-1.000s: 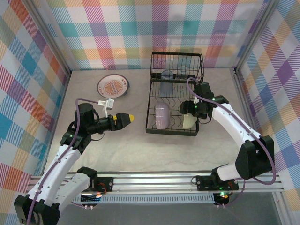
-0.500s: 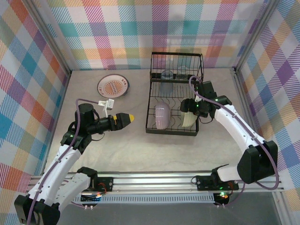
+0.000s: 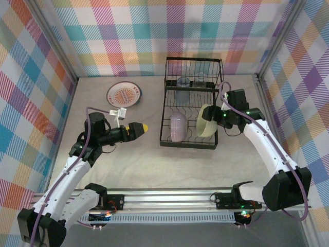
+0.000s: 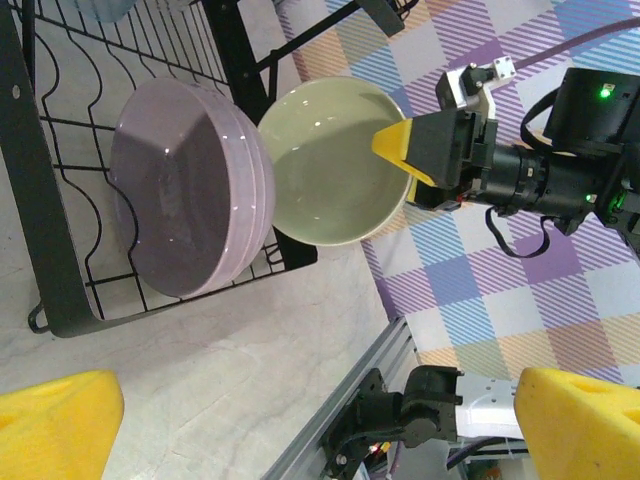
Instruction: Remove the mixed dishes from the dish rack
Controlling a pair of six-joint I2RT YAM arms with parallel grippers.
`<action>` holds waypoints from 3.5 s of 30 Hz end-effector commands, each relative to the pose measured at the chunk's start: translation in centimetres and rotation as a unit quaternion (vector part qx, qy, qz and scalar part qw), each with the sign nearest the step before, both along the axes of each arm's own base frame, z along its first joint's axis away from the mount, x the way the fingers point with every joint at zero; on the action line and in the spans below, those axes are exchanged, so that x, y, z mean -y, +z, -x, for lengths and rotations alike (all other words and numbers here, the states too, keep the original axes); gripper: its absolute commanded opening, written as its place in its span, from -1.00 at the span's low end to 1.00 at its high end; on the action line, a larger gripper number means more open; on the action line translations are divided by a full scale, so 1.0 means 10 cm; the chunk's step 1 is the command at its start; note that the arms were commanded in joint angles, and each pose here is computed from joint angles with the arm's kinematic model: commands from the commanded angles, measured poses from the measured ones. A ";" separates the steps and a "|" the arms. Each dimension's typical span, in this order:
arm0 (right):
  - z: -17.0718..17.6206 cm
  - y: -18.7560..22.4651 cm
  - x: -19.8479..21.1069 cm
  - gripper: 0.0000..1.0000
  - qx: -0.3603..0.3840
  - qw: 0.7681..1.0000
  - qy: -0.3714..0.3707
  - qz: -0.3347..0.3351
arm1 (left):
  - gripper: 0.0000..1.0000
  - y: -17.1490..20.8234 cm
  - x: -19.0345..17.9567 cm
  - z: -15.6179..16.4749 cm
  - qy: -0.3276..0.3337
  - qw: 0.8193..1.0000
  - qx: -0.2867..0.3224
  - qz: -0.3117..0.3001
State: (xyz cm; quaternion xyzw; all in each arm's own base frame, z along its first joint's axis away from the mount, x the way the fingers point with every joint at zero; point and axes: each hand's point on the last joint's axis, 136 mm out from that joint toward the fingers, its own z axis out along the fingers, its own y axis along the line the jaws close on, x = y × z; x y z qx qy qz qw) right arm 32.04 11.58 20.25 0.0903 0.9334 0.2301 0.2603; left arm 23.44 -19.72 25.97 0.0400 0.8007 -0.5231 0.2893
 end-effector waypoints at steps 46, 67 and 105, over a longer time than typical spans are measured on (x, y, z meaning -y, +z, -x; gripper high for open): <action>0.05 0.03 0.30 -0.44 0.036 0.993 -0.059 -0.095 | 1.00 -0.10 0.59 -0.14 -0.058 0.983 -0.028 -0.171; -0.22 -0.68 -0.09 0.35 -0.142 0.955 -0.255 -0.045 | 0.99 -0.11 0.28 0.10 -0.036 0.979 0.015 -0.201; -0.60 -1.02 -0.16 -0.77 -0.185 0.917 -0.348 -0.057 | 0.99 -0.09 0.12 0.34 -0.042 0.980 0.055 -0.189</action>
